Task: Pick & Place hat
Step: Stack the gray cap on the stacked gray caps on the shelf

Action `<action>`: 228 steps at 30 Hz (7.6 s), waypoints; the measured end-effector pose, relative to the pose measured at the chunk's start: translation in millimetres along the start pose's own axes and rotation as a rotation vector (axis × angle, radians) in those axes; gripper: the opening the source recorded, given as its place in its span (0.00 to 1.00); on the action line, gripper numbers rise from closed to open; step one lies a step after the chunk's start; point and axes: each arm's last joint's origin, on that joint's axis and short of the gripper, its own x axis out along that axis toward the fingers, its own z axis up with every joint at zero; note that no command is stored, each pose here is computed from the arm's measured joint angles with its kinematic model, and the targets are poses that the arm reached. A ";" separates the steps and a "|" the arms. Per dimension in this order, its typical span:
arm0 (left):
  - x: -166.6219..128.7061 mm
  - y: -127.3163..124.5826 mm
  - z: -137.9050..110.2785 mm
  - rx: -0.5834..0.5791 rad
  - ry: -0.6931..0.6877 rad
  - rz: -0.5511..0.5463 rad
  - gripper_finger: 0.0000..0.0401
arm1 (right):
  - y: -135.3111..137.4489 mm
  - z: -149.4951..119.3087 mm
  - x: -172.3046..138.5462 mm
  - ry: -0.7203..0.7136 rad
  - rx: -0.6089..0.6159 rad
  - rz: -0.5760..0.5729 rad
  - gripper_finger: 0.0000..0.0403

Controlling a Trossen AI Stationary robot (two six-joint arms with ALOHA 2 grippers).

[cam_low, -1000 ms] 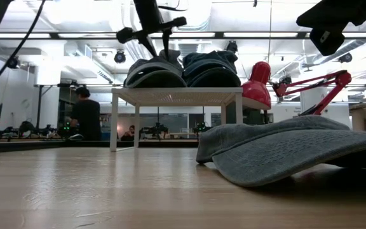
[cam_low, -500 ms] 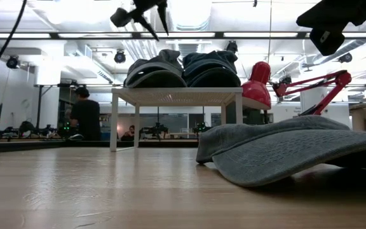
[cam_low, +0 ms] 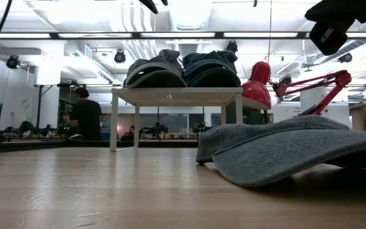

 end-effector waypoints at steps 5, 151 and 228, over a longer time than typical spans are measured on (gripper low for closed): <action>-16.4 -9.0 -25.7 0.078 -0.038 0.046 0.32 | 1.2 -0.9 1.4 0.021 0.006 0.030 0.03; -38.4 125.2 -184.9 0.342 -0.124 -0.260 0.32 | 53.2 -3.3 113.0 0.653 0.827 -0.615 0.93; -38.2 124.9 -185.1 0.354 -0.126 -0.258 0.32 | 31.6 -57.2 232.1 0.539 0.789 -0.903 0.91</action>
